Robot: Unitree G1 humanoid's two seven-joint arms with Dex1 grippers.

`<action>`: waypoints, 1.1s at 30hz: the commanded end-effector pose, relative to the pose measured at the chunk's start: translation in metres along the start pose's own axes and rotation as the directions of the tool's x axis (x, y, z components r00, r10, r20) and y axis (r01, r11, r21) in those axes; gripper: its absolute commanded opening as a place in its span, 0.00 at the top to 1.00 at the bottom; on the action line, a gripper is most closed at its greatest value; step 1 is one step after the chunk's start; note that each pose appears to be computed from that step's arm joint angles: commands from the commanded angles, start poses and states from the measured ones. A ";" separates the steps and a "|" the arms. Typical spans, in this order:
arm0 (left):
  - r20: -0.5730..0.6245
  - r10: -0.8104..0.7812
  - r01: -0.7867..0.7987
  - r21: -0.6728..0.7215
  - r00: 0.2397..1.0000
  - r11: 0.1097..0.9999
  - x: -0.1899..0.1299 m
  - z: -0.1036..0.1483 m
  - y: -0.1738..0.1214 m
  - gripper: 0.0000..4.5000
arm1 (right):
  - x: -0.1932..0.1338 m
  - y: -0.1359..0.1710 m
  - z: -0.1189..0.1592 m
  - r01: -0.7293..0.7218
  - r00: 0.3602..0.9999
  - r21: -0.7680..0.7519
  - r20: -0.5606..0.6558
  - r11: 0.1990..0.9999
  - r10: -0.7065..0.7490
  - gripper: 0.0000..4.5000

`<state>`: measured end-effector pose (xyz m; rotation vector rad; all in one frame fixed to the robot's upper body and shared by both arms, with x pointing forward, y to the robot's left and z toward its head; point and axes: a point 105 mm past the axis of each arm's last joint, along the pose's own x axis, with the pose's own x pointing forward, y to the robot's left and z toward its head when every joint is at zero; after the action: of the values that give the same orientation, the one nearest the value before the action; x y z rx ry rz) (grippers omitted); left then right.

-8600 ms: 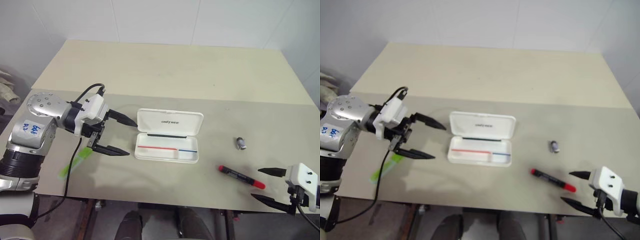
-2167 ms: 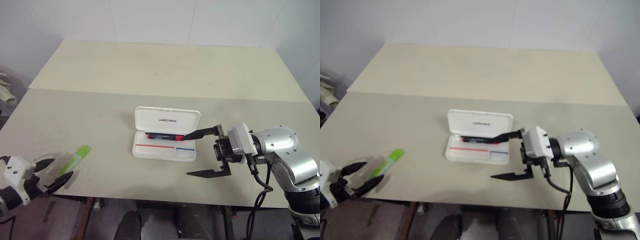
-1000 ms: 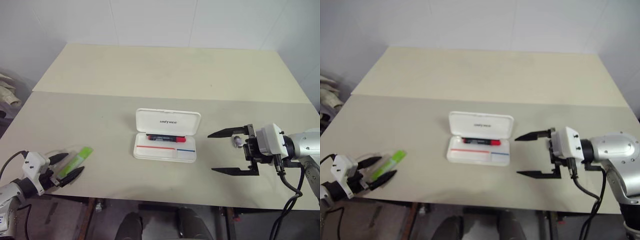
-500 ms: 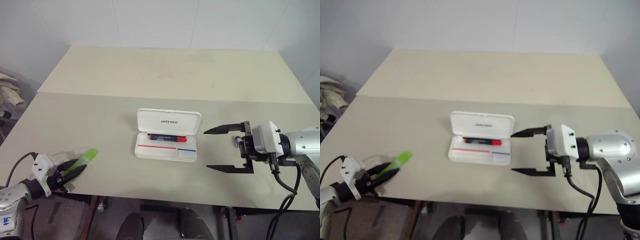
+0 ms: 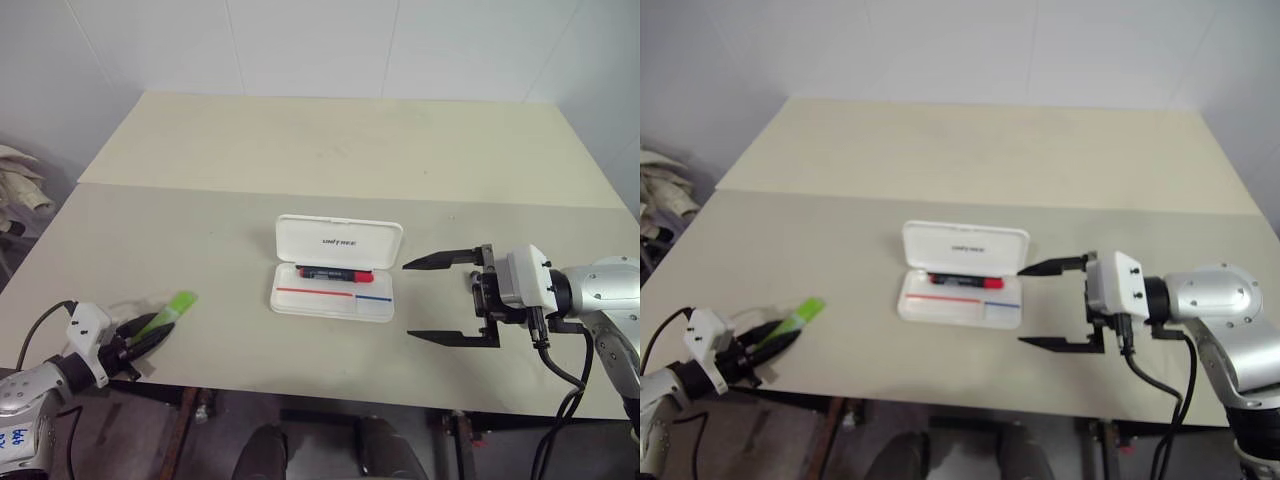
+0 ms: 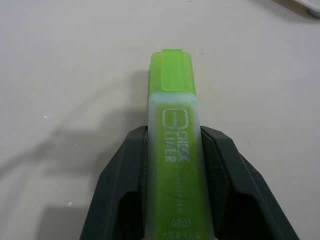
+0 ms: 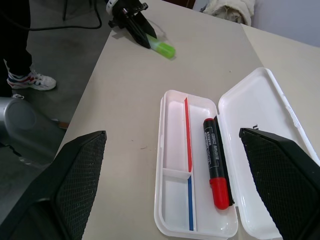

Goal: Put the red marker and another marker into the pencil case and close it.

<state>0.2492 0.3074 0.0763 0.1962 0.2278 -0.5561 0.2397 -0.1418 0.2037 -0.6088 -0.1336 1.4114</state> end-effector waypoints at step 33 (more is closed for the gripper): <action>-0.127 -0.683 0.658 0.440 0.719 0.610 0.058 0.132 -0.091 0.76 | -0.006 0.010 -0.012 0.136 0.990 0.019 -0.026 0.990 -0.136 0.00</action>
<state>0.2735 0.1765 0.1676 0.5411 0.1332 -1.3397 0.2391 -0.1532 0.1802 -0.5605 -0.0771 1.2894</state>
